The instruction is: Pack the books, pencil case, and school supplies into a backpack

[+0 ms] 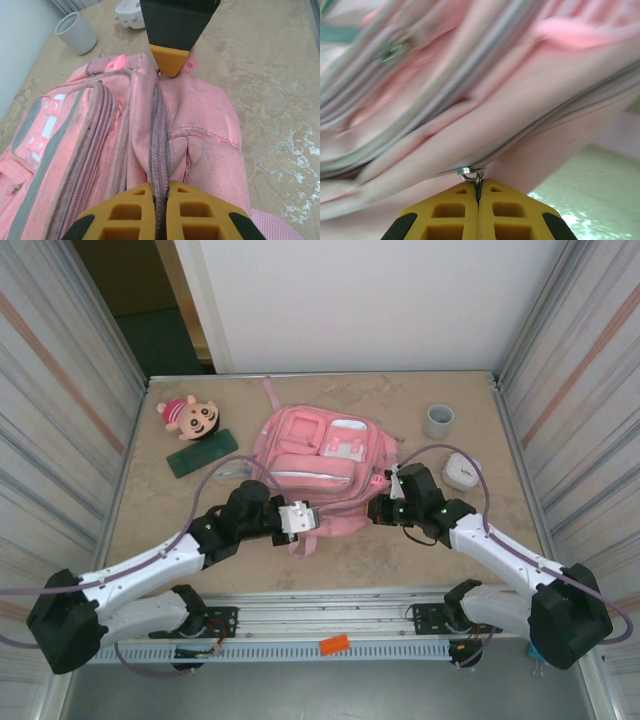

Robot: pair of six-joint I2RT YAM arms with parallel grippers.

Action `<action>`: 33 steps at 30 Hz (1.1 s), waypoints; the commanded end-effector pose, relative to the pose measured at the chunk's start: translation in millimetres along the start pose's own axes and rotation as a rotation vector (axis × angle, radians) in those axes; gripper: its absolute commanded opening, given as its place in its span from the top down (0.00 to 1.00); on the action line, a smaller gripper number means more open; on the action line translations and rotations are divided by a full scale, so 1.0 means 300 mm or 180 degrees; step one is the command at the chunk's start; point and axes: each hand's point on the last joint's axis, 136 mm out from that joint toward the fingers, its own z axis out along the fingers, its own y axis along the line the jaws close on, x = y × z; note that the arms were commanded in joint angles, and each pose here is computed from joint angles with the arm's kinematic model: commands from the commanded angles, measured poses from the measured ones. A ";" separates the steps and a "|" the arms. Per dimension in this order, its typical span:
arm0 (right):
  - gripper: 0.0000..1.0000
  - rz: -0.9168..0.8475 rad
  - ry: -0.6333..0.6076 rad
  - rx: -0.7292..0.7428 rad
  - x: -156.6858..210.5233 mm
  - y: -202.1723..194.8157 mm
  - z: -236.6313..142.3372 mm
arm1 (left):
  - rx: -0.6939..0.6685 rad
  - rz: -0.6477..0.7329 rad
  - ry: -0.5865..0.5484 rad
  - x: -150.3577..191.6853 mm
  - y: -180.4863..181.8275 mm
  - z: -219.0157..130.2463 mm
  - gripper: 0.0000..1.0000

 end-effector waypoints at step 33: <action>0.44 0.0564 -0.0926 0.0012 -0.151 -0.110 -0.238 | -0.0067 0.0160 0.0070 -0.115 0.033 -0.047 0.27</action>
